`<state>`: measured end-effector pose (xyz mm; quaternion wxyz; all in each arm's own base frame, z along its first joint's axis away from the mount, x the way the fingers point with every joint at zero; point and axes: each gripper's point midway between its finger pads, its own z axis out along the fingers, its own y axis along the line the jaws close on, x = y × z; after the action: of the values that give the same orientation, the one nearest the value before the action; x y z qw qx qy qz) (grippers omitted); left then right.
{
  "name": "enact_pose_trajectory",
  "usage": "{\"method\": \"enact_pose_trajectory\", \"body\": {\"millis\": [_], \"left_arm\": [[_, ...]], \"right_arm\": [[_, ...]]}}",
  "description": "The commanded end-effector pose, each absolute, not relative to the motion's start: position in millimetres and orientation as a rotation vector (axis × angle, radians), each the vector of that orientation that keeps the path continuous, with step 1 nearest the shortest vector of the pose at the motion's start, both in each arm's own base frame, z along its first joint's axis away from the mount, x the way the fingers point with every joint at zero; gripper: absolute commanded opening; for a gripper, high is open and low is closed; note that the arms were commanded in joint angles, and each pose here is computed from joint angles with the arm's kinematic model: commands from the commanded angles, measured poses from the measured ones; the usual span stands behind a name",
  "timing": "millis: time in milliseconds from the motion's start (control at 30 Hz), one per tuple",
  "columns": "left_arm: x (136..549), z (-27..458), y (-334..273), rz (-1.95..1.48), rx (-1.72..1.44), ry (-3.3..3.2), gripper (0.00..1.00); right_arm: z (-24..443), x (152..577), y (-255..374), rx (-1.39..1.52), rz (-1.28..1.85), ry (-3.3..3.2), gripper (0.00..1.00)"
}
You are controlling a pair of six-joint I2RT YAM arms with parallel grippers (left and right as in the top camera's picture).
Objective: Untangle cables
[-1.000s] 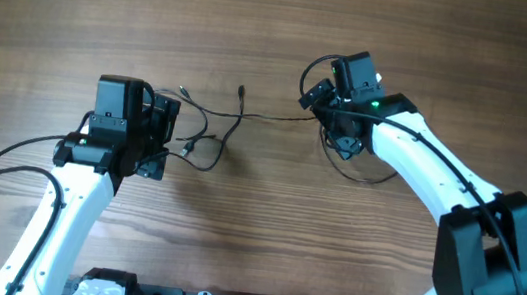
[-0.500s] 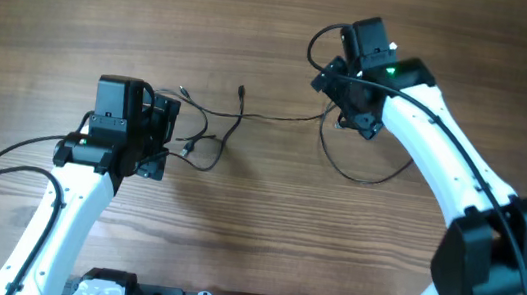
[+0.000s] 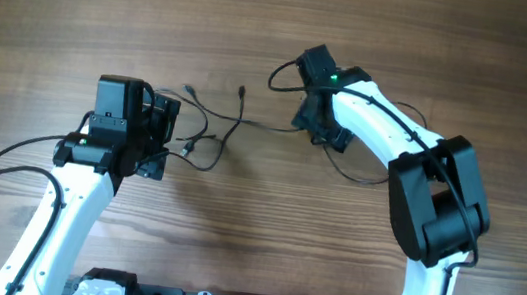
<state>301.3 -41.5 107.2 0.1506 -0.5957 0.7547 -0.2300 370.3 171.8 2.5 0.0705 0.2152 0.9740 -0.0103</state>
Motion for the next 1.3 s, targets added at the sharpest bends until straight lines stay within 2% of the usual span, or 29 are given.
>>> {"method": "enact_pose_trajectory", "body": {"millis": [0, 100, 300, 400, 500, 600, 667, 733, 800, 900, 1067, 1200, 1267], "left_arm": [[301, 106, -40, -0.637, -1.700, 2.171, 1.00], [301, 106, -40, -0.637, -1.699, 2.172, 1.00], [301, 106, -40, -0.637, -1.699, 2.172, 1.00], [301, 106, -40, -0.637, -1.700, 2.171, 1.00], [301, 106, -40, -0.637, -1.700, 2.171, 1.00], [301, 106, -40, -0.637, -1.699, 2.172, 1.00], [301, 106, -40, -0.637, -1.699, 2.172, 1.00], [301, 106, -40, -0.637, -1.699, 2.172, 1.00], [301, 106, -40, -0.637, -1.699, 2.172, 1.00], [301, 106, -40, -0.637, -1.699, 2.172, 1.00], [301, 106, -40, -0.637, -1.700, 2.171, 1.00], [301, 106, -40, -0.637, -1.700, 2.171, 1.00], [301, 106, -40, -0.637, -1.699, 2.172, 1.00]], "right_arm": [[-7, 364, 175, 0.611, -0.020, 2.991, 0.35], [-7, 365, 175, 0.555, -0.018, 2.998, 0.05], [18, 398, 162, 0.360, 0.121, 2.979, 0.05], [67, 435, 130, 0.402, 0.197, 2.867, 0.04], [132, 484, 86, 0.322, 0.224, 2.673, 0.05], [169, 520, 37, 0.307, 0.163, 2.504, 0.05], [184, 538, -10, 0.400, 0.124, 2.398, 0.04], [179, 536, -12, 0.407, 0.256, 2.422, 0.05], [164, 521, 13, 0.367, 0.442, 2.502, 0.05], [137, 498, 37, 0.342, 0.424, 2.624, 0.05], [98, 468, 118, 0.141, 0.454, 2.735, 0.05], [72, 452, 147, 0.282, 0.396, 2.770, 0.08], [58, 446, 162, 0.236, 0.346, 2.759, 0.12]]}}
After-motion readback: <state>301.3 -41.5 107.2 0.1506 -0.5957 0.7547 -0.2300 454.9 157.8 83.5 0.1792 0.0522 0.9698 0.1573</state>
